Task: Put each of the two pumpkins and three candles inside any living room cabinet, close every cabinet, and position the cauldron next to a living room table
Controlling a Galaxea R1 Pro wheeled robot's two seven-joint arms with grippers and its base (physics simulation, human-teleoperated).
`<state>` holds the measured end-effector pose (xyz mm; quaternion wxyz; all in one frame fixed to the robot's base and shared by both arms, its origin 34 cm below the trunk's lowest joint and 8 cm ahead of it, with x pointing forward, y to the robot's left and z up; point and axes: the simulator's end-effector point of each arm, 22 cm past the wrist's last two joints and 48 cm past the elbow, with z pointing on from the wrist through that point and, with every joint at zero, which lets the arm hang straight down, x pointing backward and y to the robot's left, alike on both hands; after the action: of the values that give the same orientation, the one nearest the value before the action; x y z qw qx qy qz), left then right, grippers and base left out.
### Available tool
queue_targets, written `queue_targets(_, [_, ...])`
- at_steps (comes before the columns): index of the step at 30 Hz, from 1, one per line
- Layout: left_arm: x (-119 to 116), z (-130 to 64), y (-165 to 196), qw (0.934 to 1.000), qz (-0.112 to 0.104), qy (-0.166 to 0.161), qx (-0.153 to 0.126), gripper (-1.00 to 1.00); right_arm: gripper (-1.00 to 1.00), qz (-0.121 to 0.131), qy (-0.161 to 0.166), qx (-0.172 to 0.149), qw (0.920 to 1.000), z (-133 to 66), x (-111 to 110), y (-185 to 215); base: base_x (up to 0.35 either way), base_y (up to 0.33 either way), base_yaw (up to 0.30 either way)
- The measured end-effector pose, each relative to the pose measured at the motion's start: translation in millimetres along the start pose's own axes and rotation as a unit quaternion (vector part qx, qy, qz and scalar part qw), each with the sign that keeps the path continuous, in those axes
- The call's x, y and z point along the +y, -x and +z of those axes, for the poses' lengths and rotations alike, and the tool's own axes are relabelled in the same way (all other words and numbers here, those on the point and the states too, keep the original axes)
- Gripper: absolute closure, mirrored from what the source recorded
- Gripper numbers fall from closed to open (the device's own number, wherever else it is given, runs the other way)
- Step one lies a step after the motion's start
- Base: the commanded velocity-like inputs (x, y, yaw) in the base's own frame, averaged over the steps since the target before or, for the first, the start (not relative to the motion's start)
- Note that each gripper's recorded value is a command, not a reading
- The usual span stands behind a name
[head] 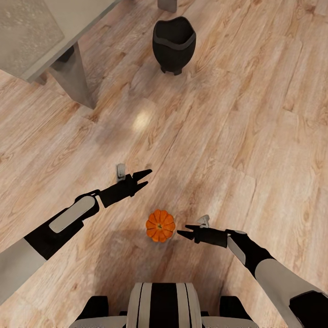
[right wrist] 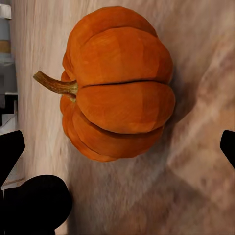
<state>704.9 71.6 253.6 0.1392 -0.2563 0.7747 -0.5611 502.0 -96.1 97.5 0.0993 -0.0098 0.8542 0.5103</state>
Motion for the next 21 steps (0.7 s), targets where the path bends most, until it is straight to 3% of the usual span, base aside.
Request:
queue_targets(12, [16, 2.4, -4, 0.9999, -0.01, 0.007, 0.003, -1.0, -1.0, 0.017, 0.008, 0.003, 0.9998, 0.9, -6, -12, 0.0, 0.0, 0.0])
queue_targets(15, [24, 3.4, -6, 0.9998, -0.015, 0.01, 0.004, -1.0, -1.0, 0.038, 0.032, -0.016, 0.9986, -4.1, -3, -10, 0.0, 0.0, 0.0])
queue_targets(21, [30, 4.2, -8, 0.9997, -0.018, 0.012, 0.005, -1.0, -1.0, 0.048, 0.047, -0.024, 0.9975, -6.8, -1, -11, 0.0, 0.0, 0.0])
